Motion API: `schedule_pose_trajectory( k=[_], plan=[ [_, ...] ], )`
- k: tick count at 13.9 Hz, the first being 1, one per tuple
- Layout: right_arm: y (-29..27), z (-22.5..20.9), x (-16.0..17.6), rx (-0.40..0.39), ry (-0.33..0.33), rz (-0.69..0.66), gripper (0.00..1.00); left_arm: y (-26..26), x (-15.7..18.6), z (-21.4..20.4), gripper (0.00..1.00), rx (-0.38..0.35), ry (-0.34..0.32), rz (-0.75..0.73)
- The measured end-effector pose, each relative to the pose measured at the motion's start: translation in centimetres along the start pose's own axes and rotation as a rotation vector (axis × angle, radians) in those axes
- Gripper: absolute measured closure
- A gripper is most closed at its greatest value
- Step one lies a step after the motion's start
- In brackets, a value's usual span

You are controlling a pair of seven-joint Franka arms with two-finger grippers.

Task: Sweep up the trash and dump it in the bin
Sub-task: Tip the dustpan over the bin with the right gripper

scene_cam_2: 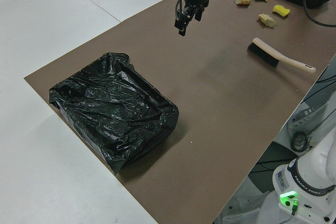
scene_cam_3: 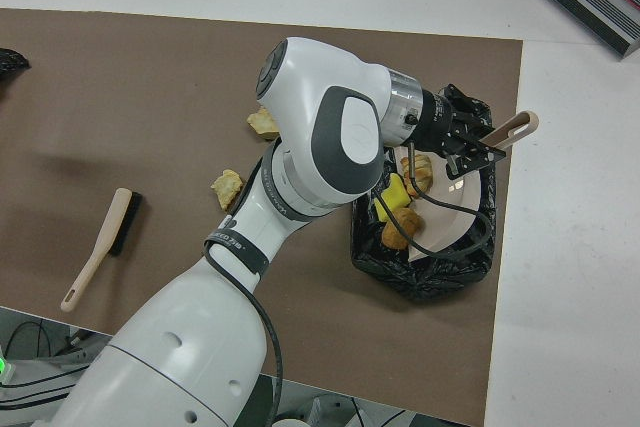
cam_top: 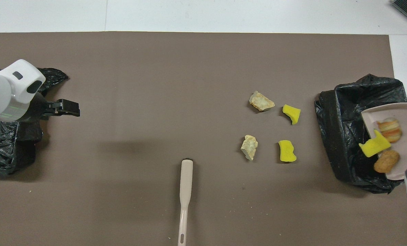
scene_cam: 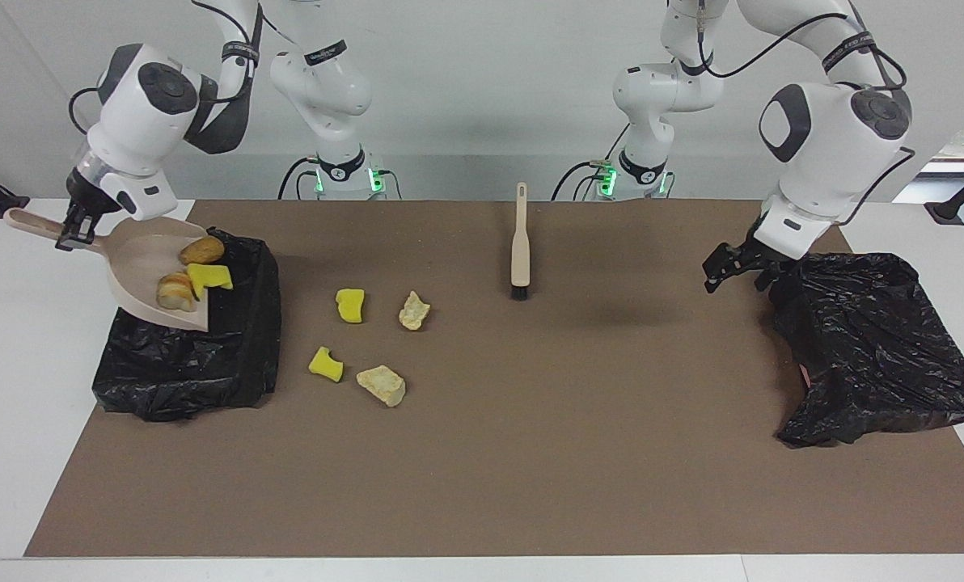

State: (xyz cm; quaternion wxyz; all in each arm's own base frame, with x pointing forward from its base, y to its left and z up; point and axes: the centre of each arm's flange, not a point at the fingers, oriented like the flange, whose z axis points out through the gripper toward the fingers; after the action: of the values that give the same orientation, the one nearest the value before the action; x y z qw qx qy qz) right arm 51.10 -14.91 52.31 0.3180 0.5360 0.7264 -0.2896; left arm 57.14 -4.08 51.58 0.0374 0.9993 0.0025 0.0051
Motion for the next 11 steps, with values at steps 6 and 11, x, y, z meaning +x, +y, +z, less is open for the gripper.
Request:
schedule_pose_trajectory(
  k=[6,11],
  plan=[
    [-0.3,-1.2,-0.5,0.01,-0.162,-0.094,0.69,-0.4,-1.0,-7.0,0.0,0.05,-0.054,0.07],
    [1.2,-4.8,-2.0,-0.031,-0.21,-0.042,0.69,-0.8,-1.3,-7.4,0.0,0.049,-0.057,0.11]
  ],
)
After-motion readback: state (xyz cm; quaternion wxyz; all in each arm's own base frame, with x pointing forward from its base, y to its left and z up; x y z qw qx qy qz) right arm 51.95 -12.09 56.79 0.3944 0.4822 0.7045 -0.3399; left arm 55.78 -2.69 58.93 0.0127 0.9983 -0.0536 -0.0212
